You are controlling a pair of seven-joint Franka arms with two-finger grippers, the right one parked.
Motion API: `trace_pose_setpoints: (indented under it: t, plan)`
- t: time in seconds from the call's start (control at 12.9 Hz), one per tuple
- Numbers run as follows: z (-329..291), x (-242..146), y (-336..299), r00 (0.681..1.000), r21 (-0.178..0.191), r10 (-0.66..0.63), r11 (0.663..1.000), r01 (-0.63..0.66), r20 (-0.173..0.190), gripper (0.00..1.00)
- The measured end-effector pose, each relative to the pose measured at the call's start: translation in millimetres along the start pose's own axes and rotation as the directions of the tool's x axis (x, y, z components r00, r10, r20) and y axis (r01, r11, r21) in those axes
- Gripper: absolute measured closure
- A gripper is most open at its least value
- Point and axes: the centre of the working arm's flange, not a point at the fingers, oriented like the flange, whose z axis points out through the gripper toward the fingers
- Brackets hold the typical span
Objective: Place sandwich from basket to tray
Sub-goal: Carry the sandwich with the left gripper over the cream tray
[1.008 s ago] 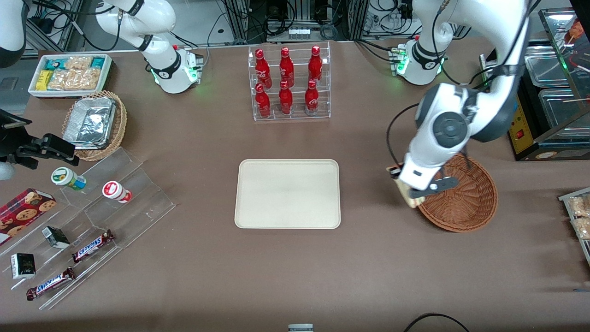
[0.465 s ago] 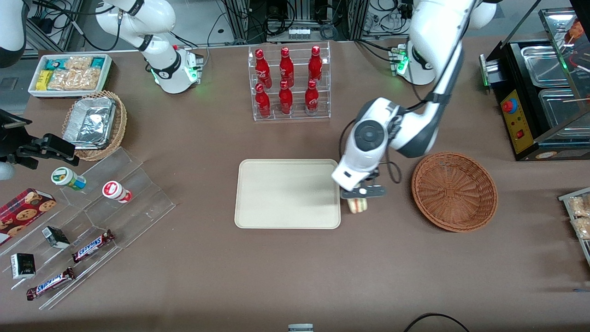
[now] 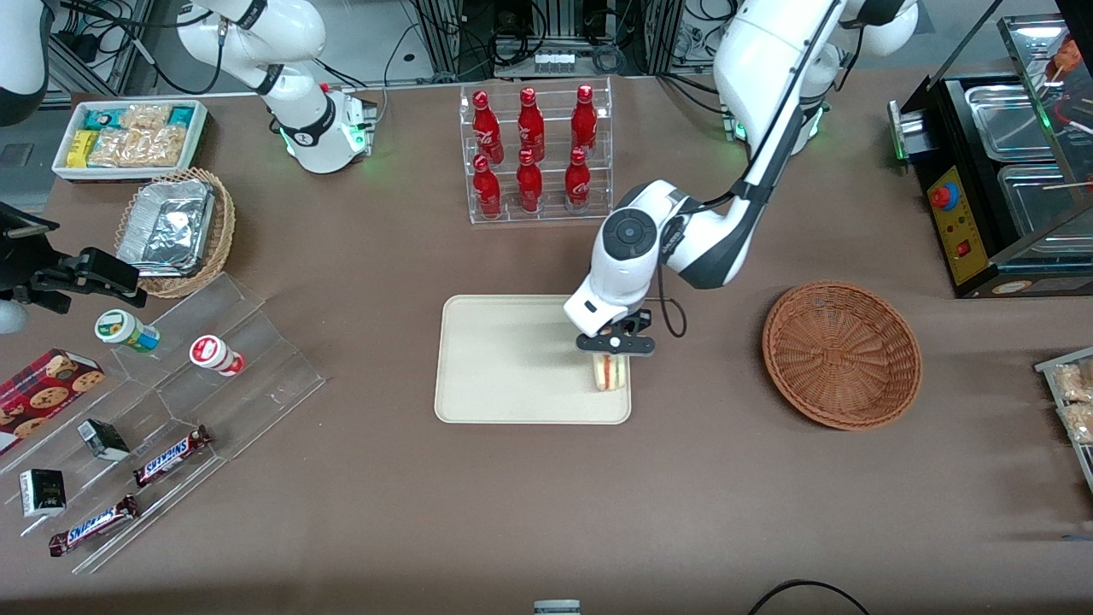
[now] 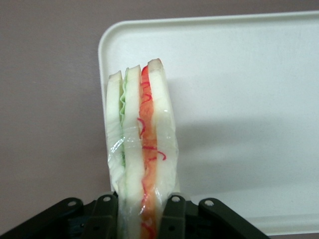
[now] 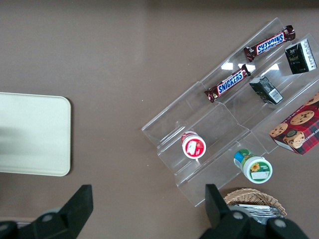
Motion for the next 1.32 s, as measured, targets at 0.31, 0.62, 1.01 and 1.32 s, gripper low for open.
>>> trace_pose_setpoints:
  t: [0.31,0.62,1.01,1.32]
  plan:
    - [17,-6,22,0.998,0.002,0.057,0.998,-0.057,0.01,0.74]
    - [12,-2,27,0.995,-0.005,0.098,0.995,-0.098,-0.003,0.69]
    - [17,-2,25,0.994,-0.001,0.109,0.994,-0.109,0.002,0.63]
    - [23,-1,22,0.994,0.005,0.105,0.994,-0.105,0.008,0.43]
